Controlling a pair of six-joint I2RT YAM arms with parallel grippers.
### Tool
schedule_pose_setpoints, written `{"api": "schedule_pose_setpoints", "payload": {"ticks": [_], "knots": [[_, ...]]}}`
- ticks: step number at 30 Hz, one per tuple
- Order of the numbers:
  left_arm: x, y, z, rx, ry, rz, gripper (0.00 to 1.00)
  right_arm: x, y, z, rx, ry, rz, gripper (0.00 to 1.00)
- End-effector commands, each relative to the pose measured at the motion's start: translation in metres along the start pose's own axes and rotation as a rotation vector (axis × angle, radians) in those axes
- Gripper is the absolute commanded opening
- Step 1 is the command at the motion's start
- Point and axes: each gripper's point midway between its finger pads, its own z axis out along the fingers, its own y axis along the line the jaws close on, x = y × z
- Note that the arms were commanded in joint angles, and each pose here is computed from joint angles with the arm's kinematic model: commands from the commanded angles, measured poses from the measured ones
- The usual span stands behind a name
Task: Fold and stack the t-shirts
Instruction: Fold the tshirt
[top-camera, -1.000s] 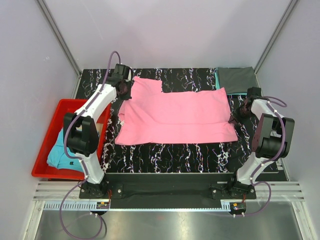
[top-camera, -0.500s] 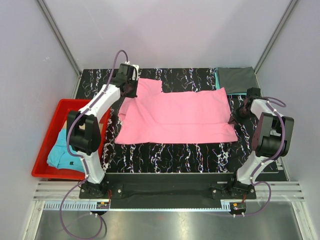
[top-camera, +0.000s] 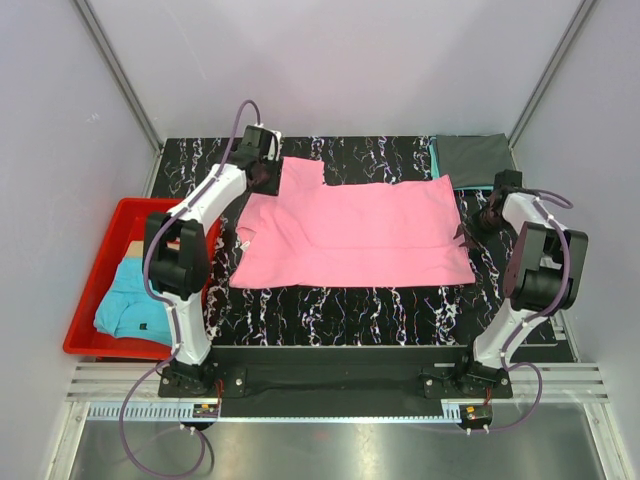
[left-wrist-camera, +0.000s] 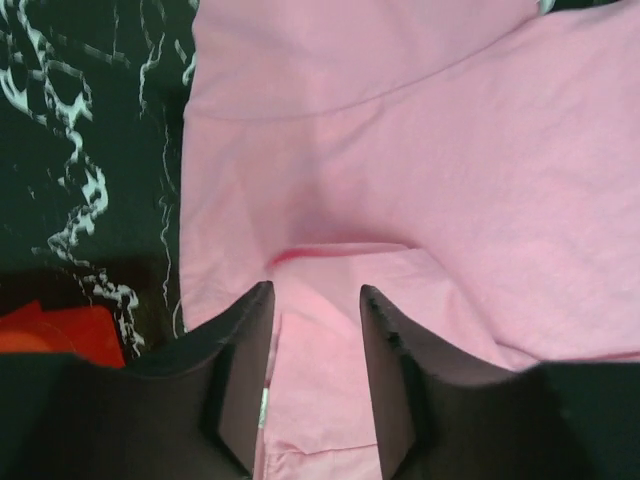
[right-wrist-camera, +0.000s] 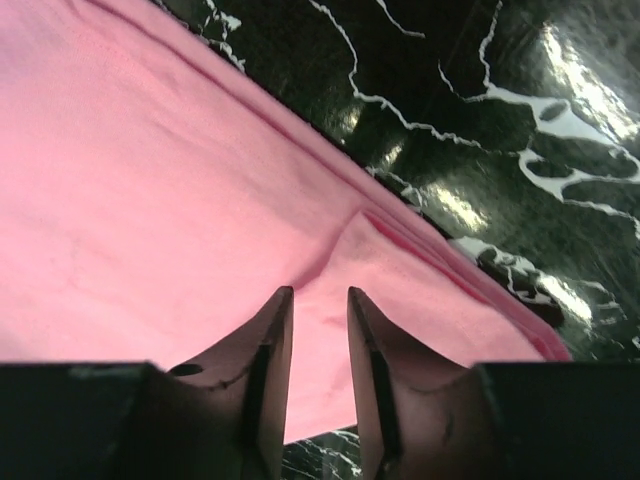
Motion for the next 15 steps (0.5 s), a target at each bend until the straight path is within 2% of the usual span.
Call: {"api": "schedule_pose_setpoints", "payload": {"ticks": [1,4,5,7,8,15], "knots": [[-0.048,-0.017,-0.027,0.085,-0.16,0.005,0.55,-0.011,0.009,-0.044,-0.034,-0.084,-0.016,0.36],[-0.057,-0.017,-0.053,0.059,-0.191,-0.018,0.59,0.007,0.006,-0.048,-0.058,-0.038,-0.005,0.34],[-0.046,-0.017,-0.06,0.045,-0.147,-0.02,0.59,0.011,0.005,-0.047,-0.062,-0.023,0.011,0.3],[-0.039,-0.022,-0.075,0.023,-0.132,-0.041,0.59,0.024,-0.001,-0.042,-0.071,0.006,0.027,0.25],[-0.022,-0.023,-0.076,0.019,-0.08,-0.04,0.59,0.028,-0.002,-0.039,-0.076,0.015,0.039,0.21],[0.044,-0.054,-0.104,0.056,-0.011,-0.038,0.61,0.037,-0.034,0.002,0.033,0.029,0.057,0.15]]}}
